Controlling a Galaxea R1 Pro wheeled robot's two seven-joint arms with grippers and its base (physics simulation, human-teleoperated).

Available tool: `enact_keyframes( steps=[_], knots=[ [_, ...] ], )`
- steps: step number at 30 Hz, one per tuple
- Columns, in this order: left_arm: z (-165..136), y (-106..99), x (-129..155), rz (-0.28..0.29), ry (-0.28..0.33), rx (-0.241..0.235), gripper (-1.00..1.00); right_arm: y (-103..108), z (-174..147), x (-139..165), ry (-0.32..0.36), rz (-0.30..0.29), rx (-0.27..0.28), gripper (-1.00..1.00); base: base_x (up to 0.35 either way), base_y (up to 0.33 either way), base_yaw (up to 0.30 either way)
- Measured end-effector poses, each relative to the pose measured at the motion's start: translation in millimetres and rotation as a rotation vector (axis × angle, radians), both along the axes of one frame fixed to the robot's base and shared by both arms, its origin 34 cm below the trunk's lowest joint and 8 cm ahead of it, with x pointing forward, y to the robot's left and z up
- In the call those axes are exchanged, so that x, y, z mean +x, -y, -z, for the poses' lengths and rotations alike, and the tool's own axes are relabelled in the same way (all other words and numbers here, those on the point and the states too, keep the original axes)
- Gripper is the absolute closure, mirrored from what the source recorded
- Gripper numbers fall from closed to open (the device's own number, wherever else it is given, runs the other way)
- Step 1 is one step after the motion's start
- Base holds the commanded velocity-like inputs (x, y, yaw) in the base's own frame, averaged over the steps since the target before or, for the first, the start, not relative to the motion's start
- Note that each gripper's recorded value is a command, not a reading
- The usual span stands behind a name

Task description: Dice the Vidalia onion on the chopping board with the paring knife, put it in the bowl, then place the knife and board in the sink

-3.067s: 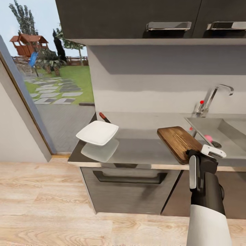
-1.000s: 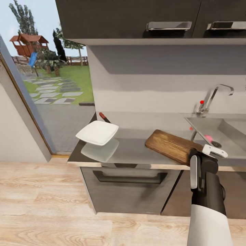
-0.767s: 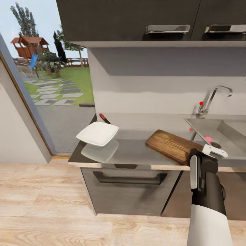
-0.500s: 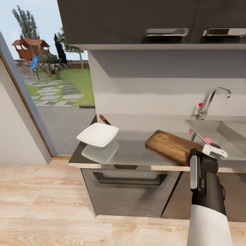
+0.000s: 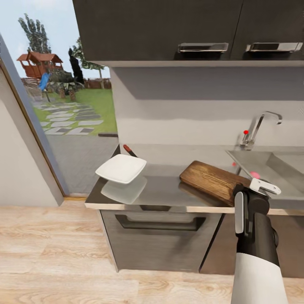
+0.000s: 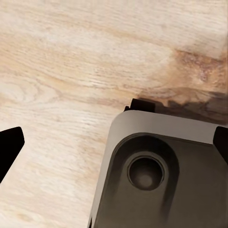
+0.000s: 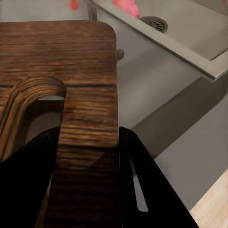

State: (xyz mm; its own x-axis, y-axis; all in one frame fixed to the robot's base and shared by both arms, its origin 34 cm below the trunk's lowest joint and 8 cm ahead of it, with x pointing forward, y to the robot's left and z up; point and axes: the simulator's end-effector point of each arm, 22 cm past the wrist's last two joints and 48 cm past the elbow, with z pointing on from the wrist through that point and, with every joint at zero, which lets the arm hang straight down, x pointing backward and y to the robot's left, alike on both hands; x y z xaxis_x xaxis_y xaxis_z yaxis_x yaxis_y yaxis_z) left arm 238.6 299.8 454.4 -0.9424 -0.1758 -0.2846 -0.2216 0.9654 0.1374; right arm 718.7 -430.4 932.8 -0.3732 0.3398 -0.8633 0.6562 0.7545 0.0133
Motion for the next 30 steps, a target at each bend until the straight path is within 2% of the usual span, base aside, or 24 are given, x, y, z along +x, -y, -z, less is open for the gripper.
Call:
enact_keyframes(
  steps=[19,22,23,24,26,30],
  knots=[
    [-3.0,0.0,10.2,0.0,0.029,0.0,-1.0,-4.3,-16.2,-1.9,0.025,-0.012,0.004,1.0,0.0,-0.173,0.0],
    [-3.4,0.0,11.6,0.0,0.032,0.0,-1.0,-17.9,-23.2,5.1,0.034,-0.05,-0.007,1.0,0.0,-0.124,0.0],
    [-3.5,0.0,11.8,0.0,0.033,0.0,-1.0,-24.5,-26.7,7.9,0.026,-0.069,-0.029,1.0,0.0,-0.056,0.0],
    [-3.6,0.0,12.0,0.0,0.034,0.0,-1.0,-31.2,-29.8,12.2,0.046,-0.086,-0.018,1.0,0.0,-0.036,0.0],
    [-3.7,-0.1,12.6,0.0,0.035,0.0,-1.0,-36.2,-33.0,14.1,0.038,-0.101,-0.042,1.0,0.0,-0.021,0.0],
    [-3.8,-1.0,12.9,-0.001,0.036,0.001,-1.0,-40.9,-35.6,16.7,0.039,-0.117,-0.052,1.0,0.0,-0.008,0.0]
  ],
)
